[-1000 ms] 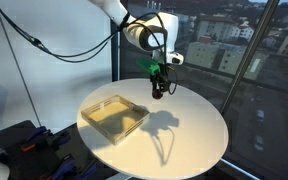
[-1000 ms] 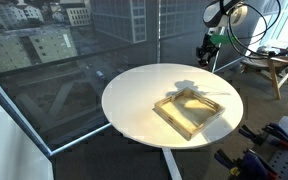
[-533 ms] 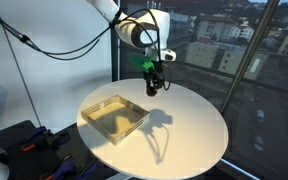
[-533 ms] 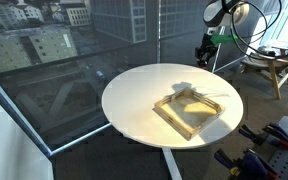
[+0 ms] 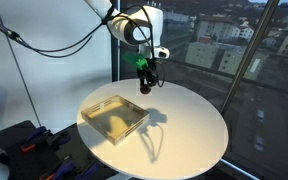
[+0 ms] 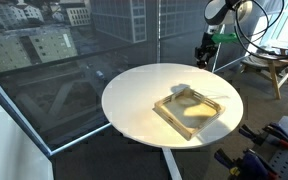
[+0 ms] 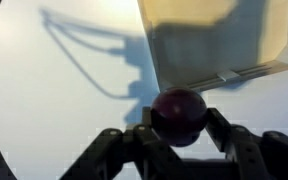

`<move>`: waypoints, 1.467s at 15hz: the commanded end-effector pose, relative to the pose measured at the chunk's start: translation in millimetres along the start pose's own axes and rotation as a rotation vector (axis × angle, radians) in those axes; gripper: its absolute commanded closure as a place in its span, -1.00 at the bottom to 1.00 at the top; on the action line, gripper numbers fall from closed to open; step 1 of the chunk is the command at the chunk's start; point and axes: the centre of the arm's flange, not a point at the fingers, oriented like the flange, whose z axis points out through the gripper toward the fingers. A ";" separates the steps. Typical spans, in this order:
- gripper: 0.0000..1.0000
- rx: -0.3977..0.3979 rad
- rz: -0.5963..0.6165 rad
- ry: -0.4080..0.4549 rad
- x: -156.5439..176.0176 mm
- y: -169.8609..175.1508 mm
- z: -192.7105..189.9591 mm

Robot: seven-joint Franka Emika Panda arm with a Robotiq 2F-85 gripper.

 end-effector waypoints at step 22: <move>0.35 0.006 -0.027 -0.013 -14.1 -10.9 -0.8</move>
